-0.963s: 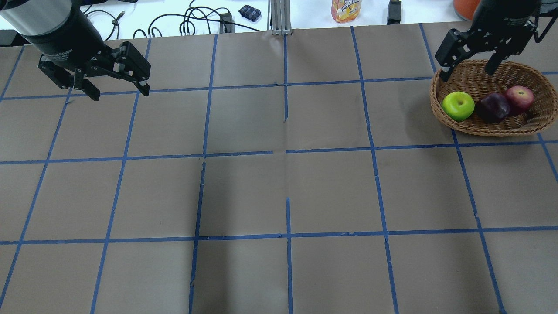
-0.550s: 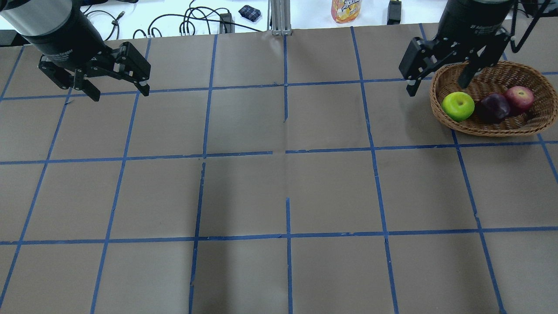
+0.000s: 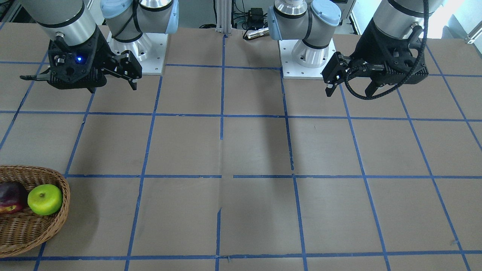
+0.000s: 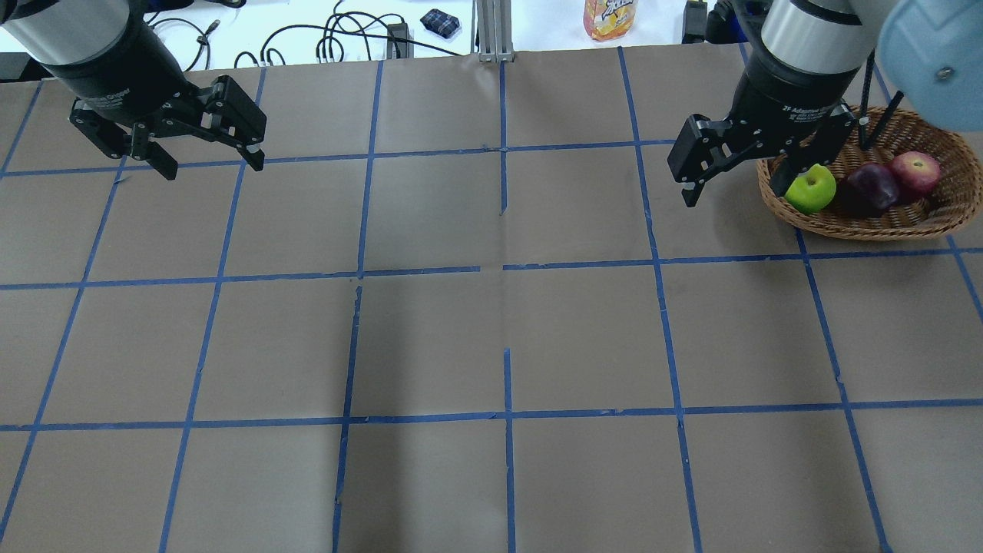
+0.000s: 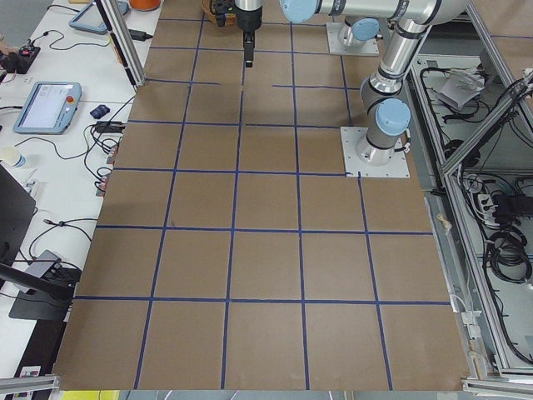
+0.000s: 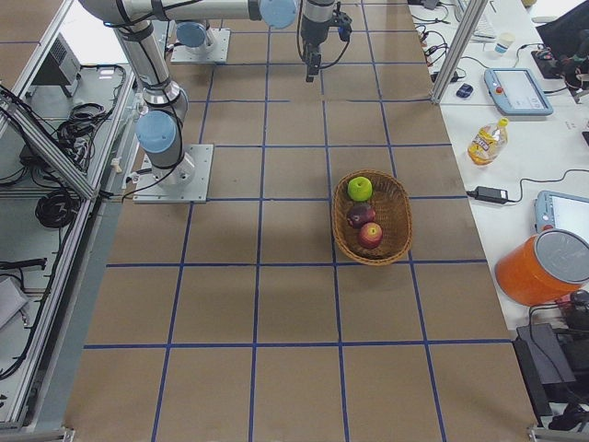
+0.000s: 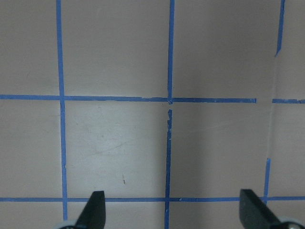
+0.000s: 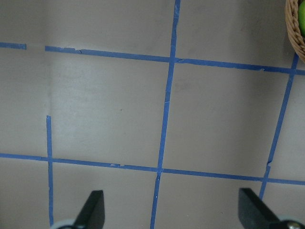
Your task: Put all apples into basket
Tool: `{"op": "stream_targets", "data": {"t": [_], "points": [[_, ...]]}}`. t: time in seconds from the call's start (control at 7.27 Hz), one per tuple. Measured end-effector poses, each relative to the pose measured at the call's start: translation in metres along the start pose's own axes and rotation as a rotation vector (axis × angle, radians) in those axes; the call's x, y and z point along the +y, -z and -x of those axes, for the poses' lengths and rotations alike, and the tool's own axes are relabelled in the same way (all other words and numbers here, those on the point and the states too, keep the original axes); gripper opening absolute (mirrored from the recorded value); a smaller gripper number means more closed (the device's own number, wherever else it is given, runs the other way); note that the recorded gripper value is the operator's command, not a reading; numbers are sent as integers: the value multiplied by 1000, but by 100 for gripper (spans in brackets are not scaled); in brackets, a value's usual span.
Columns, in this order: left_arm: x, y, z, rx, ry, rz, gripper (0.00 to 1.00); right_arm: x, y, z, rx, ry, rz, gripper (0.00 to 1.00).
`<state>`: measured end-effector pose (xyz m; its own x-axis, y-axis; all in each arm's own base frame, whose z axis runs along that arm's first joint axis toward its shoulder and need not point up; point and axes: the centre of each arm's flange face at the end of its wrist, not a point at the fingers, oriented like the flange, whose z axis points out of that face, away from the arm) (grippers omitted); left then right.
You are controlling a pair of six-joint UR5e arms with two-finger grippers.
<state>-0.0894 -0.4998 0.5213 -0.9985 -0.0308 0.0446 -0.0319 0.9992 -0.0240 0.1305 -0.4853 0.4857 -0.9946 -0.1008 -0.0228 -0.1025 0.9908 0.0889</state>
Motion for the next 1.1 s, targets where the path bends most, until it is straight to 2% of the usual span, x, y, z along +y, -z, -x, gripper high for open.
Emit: {"op": "stream_targets", "data": {"t": [0.28, 0.55, 1.1], "points": [[0, 0, 0, 0, -1, 0, 100, 11, 9, 3, 4, -7, -21, 100], [0, 1, 0, -1, -1, -2, 100, 21, 19, 5, 6, -52, -42, 100], [-2, 1, 0, 0, 0, -13, 100, 20, 19, 4, 8, -67, -51, 100]]}}
